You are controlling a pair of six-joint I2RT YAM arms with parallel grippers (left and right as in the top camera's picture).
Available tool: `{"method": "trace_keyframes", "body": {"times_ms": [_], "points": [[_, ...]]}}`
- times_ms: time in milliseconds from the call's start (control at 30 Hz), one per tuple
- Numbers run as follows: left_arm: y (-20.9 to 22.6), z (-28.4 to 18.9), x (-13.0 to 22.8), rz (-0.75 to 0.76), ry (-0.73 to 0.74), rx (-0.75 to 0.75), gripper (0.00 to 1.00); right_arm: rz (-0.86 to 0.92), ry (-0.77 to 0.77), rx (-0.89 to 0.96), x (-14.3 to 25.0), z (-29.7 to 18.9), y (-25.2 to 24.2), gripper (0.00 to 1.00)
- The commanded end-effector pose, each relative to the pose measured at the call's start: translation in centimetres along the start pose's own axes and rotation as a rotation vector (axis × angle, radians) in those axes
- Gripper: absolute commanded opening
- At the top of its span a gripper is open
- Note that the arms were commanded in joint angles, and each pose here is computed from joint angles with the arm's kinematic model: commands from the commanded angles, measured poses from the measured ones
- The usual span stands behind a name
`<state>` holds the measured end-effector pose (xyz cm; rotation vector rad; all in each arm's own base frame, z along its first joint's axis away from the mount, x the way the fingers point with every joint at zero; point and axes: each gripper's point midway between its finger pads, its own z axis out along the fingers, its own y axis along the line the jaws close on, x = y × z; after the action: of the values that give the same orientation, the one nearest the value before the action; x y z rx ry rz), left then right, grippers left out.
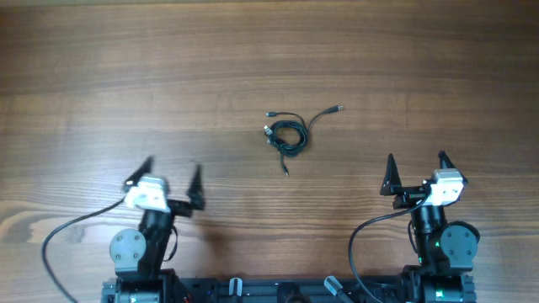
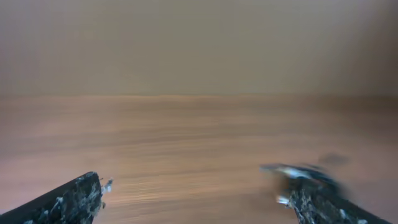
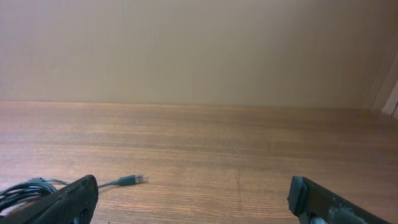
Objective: Untangle cables
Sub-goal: 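Raise the left arm and move its gripper toward the black cable bundle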
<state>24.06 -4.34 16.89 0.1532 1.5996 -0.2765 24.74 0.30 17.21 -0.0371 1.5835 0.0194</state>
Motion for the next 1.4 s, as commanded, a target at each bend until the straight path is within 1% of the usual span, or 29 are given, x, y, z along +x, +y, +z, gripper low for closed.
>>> {"method": "trace_keyframes", "body": {"times_ms": [0,33,133,167,233,300,400,500,567,700,833,933,1000,1067,1200,1267,1367], "points": [[-7.8,-1.9,-1.6,-0.013,-0.049,0.462,1.0,0.013,-0.005,0.014,-0.1,0.0,-0.3,1.0],[-8.3,-2.2,-2.6,-0.018,-0.084,0.492,1.0,0.013,-0.005,0.014,-0.1,0.0,-0.3,0.99],[-8.7,-3.0,-5.8,-0.016,-0.207,0.517,1.0,0.013,-0.005,0.014,-0.1,0.0,-0.3,1.0],[-8.9,-3.6,-7.4,0.001,-0.278,0.523,1.0,0.013,-0.005,0.014,-0.1,0.0,-0.3,1.0],[-8.8,-4.4,-10.0,0.012,-0.389,0.503,1.0,0.014,-0.005,0.014,-0.1,0.0,-0.3,1.0],[-8.1,-5.0,-12.2,0.011,-0.471,0.452,1.0,0.013,-0.005,0.014,-0.1,0.0,-0.3,1.0],[-7.3,-5.4,-14.5,-0.002,-0.517,0.383,1.0,0.013,-0.005,0.014,-0.1,0.0,-0.3,1.0],[-7.0,-5.6,-16.8,-0.011,-0.523,0.351,1.0,0.013,-0.005,0.014,-0.1,0.0,-0.3,1.0],[-7.0,-5.2,-18.3,-0.037,-0.472,0.342,1.0,0.013,-0.005,0.014,-0.1,0.0,-0.3,1.0],[-6.4,-3.0,-19.7,-0.14,-0.22,0.289,1.0,0.014,-0.005,0.014,-0.1,0.0,-0.3,1.0],[-5.7,-0.8,-19.6,-0.203,0.102,0.231,1.0,0.013,-0.005,0.014,-0.1,0.0,-0.3,1.0],[-5.5,0.5,-19.3,-0.281,0.254,0.221,1.0,0.014,-0.005,0.014,-0.1,0.0,-0.3,1.0],[-6.4,0.9,-18.3,-0.378,0.355,0.271,1.0,0.013,-0.005,0.014,-0.1,0.0,-0.3,1.0],[-7.3,1.4,-17.2,-0.437,0.425,0.331,1.0,0.013,-0.005,0.014,-0.1,0.0,-0.3,1.0],[-6.9,2.4,-15.7,-0.478,0.496,0.323,1.0,0.013,-0.005,0.014,-0.1,0.0,-0.3,1.0],[-6.3,2.7,-15.5,-0.497,0.521,0.274,1.0,0.013,-0.005,0.014,-0.1,0.0,-0.3,1.0],[-4.4,2.8,-15.7,-0.518,0.593,0.125,1.0,0.013,-0.005,0.014,-0.1,0.0,-0.3,1.0]]}}
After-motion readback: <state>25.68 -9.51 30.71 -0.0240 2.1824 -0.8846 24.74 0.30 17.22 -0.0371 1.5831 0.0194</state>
